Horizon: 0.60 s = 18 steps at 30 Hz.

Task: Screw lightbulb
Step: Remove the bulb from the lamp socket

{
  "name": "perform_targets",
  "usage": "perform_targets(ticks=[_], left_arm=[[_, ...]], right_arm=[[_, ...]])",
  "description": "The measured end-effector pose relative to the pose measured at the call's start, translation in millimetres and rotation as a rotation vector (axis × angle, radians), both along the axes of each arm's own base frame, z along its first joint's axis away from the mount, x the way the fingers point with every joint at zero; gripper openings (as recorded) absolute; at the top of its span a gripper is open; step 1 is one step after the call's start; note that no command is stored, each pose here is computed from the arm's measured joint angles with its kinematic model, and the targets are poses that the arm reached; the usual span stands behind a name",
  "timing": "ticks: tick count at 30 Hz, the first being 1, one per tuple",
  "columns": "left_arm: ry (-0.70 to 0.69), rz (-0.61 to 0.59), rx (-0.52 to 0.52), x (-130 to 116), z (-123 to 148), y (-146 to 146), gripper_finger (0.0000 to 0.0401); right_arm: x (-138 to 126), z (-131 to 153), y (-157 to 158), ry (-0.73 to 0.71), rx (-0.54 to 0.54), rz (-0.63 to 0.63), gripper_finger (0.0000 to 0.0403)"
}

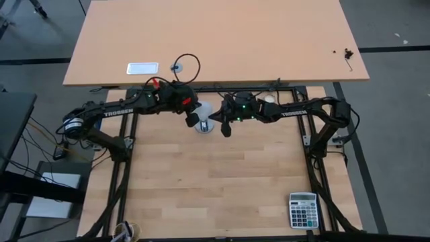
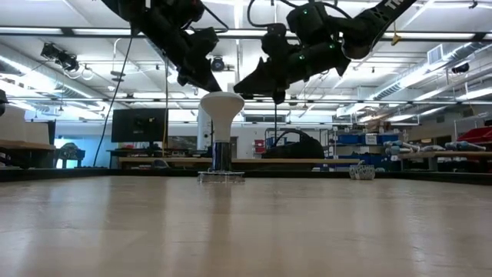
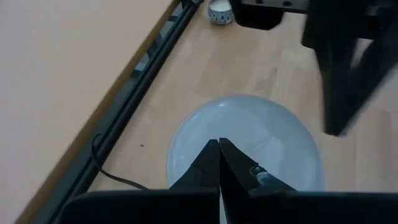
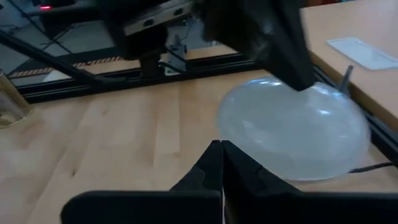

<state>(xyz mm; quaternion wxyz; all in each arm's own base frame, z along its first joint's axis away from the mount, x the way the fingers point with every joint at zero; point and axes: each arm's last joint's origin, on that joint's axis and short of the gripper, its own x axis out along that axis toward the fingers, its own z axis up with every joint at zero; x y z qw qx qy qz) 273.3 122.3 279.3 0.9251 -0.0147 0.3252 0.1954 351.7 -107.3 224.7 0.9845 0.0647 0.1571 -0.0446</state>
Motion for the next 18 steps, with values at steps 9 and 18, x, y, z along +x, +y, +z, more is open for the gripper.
perform_targets(ticks=[9, 18], left_arm=[[0.008, 0.008, -0.006, -1.3, -0.4, 0.0, 0.0], [-0.006, -0.041, -0.036, 0.5, -0.4, -3.7, 0.0]], right_arm=[[-7.9, -2.3, -20.6, 0.033, -0.006, -0.114, 0.0009], [-20.3, 1.4, -51.3, 0.019, -0.047, -0.306, 0.0009]])
